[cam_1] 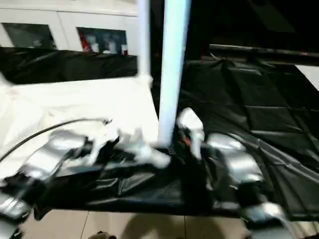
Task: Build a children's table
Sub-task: Rotate leg to tighten
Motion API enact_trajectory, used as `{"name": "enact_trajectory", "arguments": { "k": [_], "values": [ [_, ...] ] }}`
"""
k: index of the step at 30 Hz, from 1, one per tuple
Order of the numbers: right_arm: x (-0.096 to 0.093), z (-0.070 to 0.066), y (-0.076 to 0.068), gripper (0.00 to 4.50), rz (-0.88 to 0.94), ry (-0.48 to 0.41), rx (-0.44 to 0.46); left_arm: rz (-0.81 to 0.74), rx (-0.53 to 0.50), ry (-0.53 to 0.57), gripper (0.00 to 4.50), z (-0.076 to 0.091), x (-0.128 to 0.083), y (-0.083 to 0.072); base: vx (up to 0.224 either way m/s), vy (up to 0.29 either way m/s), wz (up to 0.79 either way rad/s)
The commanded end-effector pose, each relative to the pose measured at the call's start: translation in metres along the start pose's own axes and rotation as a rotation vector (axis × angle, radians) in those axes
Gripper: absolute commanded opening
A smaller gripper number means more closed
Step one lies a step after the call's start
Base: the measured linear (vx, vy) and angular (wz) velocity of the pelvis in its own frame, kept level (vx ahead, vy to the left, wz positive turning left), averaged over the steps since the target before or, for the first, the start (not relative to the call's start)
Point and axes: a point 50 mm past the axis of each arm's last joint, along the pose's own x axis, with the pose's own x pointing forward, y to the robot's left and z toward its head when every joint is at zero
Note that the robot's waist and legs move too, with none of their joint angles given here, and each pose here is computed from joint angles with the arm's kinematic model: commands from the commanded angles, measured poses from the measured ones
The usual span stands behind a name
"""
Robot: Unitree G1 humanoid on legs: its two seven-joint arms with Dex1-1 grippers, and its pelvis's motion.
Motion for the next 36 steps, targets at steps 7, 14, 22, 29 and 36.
{"name": "enact_trajectory", "arguments": {
  "k": [7,14,22,29,36],
  "values": [
    [-0.001,-0.002,0.003,3.81,0.04,0.039,-0.017,-0.043,0.076,-0.03,0.0,0.015,-0.002,-0.003,0.0,0.0,0.0],
    [0.001,-0.003,0.005,3.34,0.053,0.044,-0.004,-0.036,0.08,-0.032,0.0,0.015,-0.001,-0.003,0.0,0.0,0.0],
    [0.004,-0.007,0.008,2.73,0.063,0.043,0.016,-0.029,0.074,-0.035,0.0,0.014,-0.001,-0.004,0.0,0.0,0.0],
    [0.02,-0.019,0.003,2.63,-0.154,-0.014,0.059,0.173,0.004,-0.046,0.0,0.012,0.009,0.013,0.0,0.0,0.0],
    [0.061,-0.029,-0.007,2.62,-0.542,-0.097,0.235,0.52,-0.115,-0.084,0.0,0.022,0.037,0.044,0.0,0.0,0.0]
  ]
}}
